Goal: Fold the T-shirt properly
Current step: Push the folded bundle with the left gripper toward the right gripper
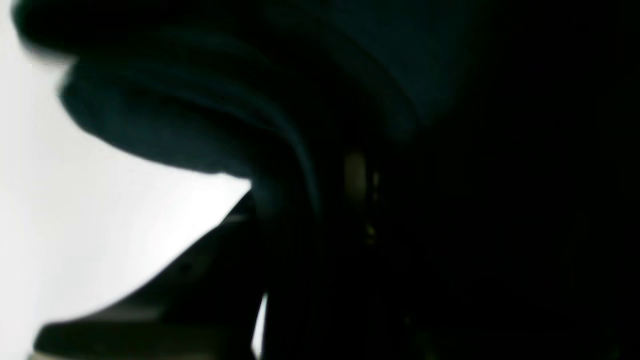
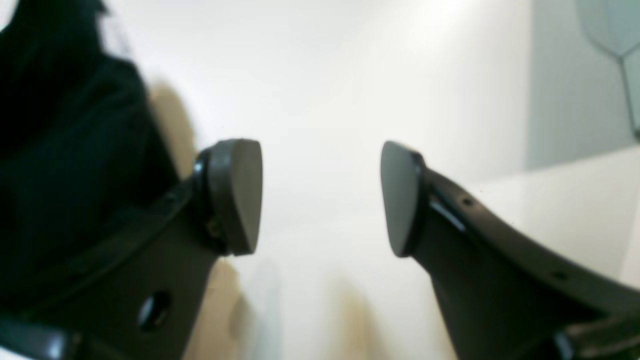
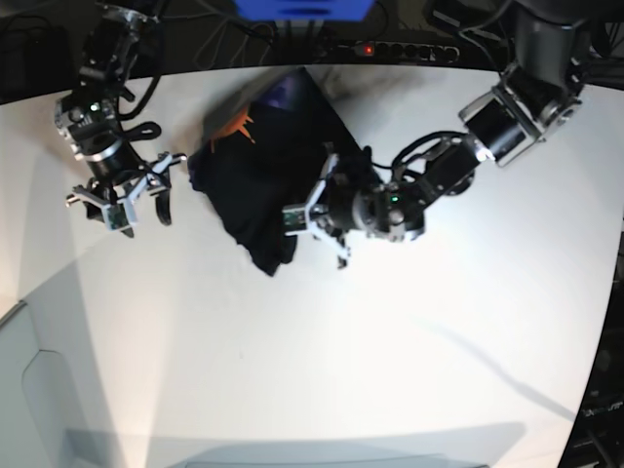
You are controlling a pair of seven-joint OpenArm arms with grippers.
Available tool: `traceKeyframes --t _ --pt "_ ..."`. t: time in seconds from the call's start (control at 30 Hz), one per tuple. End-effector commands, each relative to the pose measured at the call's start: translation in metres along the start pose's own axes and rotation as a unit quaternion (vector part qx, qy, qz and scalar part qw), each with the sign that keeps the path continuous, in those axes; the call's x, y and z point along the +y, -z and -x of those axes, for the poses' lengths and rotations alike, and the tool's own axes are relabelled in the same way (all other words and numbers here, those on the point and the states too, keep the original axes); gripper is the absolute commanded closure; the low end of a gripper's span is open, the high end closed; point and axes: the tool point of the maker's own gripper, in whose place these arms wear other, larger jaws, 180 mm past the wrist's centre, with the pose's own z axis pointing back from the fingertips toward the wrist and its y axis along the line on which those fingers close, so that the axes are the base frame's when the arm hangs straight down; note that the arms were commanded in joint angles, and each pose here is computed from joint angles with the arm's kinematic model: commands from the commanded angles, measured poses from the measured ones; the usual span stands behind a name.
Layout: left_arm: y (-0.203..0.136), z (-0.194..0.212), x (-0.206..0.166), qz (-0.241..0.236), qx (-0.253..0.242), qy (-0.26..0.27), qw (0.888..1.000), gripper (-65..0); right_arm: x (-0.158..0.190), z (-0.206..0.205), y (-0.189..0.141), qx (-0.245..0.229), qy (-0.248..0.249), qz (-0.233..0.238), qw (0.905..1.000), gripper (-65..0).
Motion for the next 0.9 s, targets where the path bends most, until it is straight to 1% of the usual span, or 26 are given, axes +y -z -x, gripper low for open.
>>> traceKeyframes --t 0.0,0.07,0.17,0.3,0.37,0.47,0.5,0.57,0.6,0.67,0.7,0.8,0.87 --pt "0.001 -0.008 0.009 -0.005 0.004 0.025 1.000 0.0 -0.005 -0.015 -0.003 -0.030 -0.005 0.001 0.9995 -37.7" --pt "0.009 -0.014 0.010 -0.006 0.014 0.052 0.999 0.0 -0.006 -0.006 -0.008 -0.020 0.002 0.006 0.9998 -37.7" --pt "0.019 -0.028 0.015 -0.019 0.019 0.083 0.996 0.0 -0.017 0.001 -0.013 -0.012 0.010 0.024 0.9996 -37.7" --pt "0.023 -0.046 0.024 -0.041 0.025 0.125 0.991 -1.0 -0.019 0.003 -0.015 -0.010 0.014 0.029 0.9994 -37.7" --pt "0.024 -0.051 0.027 -0.050 0.028 0.139 0.989 -6.5 -0.023 0.008 -0.018 -0.006 0.016 0.035 0.9992 -37.7" --pt "0.024 -0.050 0.032 -0.063 0.040 0.158 0.985 -22.4 -0.023 0.009 -0.019 -0.004 0.017 0.036 0.9992 -37.7" --pt "0.023 -0.051 0.033 -0.066 0.040 0.162 0.984 -28.8 -0.022 0.009 -0.019 -0.003 0.017 0.035 0.9992 -37.7" --pt "0.022 -0.052 0.035 -0.070 0.040 0.163 0.983 -39.1 -0.023 0.009 -0.019 -0.004 0.017 0.036 0.9992 -37.7" --pt "0.019 -0.051 0.038 -0.073 0.040 0.164 0.983 -42.9 -0.022 0.009 -0.018 -0.004 0.016 0.034 0.9993 -37.7" --pt "0.009 -0.060 0.051 -0.090 0.035 0.173 0.980 -47.5 -0.021 0.008 -0.018 -0.005 0.016 0.033 0.9993 -37.7" --pt "0.001 -0.060 0.061 -0.103 0.033 0.166 0.980 -48.6 -0.021 0.008 -0.018 -0.005 0.016 0.033 0.9993 -37.7" --pt "-0.029 -0.080 0.089 -0.155 -0.003 0.149 0.977 -48.6 -0.021 0.008 -0.018 -0.005 0.017 0.032 0.9993 -37.7" --pt "-0.046 -0.090 0.102 -0.182 -0.021 0.142 0.973 -48.6 -0.020 0.008 -0.017 -0.005 0.018 0.031 0.9993 -37.7"
